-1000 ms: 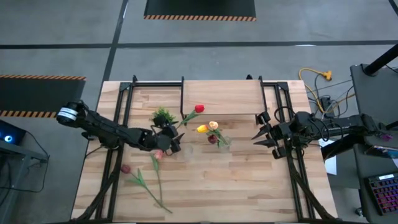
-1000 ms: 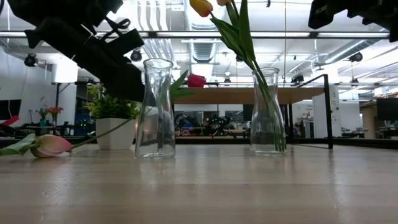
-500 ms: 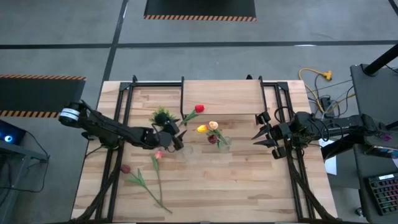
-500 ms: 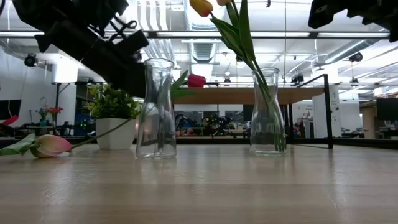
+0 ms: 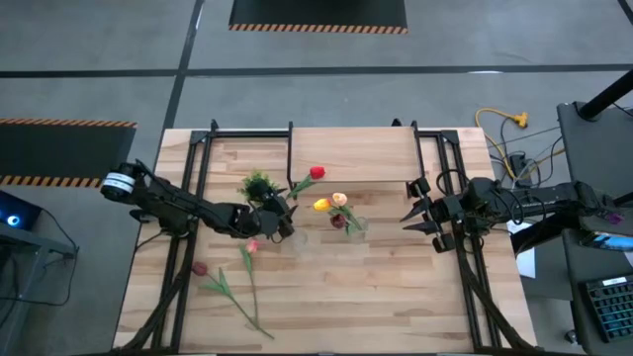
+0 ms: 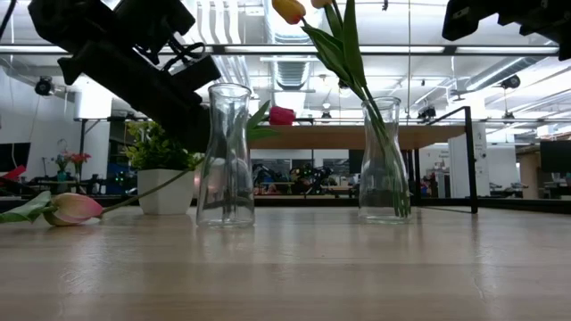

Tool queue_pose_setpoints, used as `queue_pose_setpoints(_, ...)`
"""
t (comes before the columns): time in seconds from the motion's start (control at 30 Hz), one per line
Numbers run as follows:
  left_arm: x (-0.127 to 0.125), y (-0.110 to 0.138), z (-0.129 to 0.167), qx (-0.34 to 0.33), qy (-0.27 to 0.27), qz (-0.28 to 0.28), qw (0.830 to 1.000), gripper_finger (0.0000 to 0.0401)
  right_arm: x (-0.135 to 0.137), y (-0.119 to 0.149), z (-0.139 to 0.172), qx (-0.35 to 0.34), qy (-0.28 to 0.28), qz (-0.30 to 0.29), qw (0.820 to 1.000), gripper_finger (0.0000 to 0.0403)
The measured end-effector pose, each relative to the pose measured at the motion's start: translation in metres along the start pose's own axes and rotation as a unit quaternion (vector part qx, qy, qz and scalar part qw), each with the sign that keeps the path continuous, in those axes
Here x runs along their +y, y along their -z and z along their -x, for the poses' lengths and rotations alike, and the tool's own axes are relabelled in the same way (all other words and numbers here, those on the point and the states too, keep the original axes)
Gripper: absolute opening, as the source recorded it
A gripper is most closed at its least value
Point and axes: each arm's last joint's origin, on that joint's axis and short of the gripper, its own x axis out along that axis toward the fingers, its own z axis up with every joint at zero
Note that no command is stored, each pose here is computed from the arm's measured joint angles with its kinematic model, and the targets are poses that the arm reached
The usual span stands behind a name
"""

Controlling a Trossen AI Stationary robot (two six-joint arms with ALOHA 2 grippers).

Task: Pick and place flowers into a vace then onto a shelf
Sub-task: Put the red tulip into the left transparent vase

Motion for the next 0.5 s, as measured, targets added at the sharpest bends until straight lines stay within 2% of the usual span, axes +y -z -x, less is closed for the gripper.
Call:
queue_pose_setpoints(0.13, 0.0, 0.0, 0.0, 0.0, 0.0, -0.003, 1.0, 0.0235, 0.0, 0.0, 0.0, 0.0, 0.0, 0.0, 1.0, 0.0066)
queue_pose_setpoints(0.5, -0.0001, -0.001, 0.0001, -0.004, 0.0, 0.002, 1.0, 0.0096, 0.0, 0.0, 0.0, 0.0, 0.0, 0.0, 1.0, 0.0073)
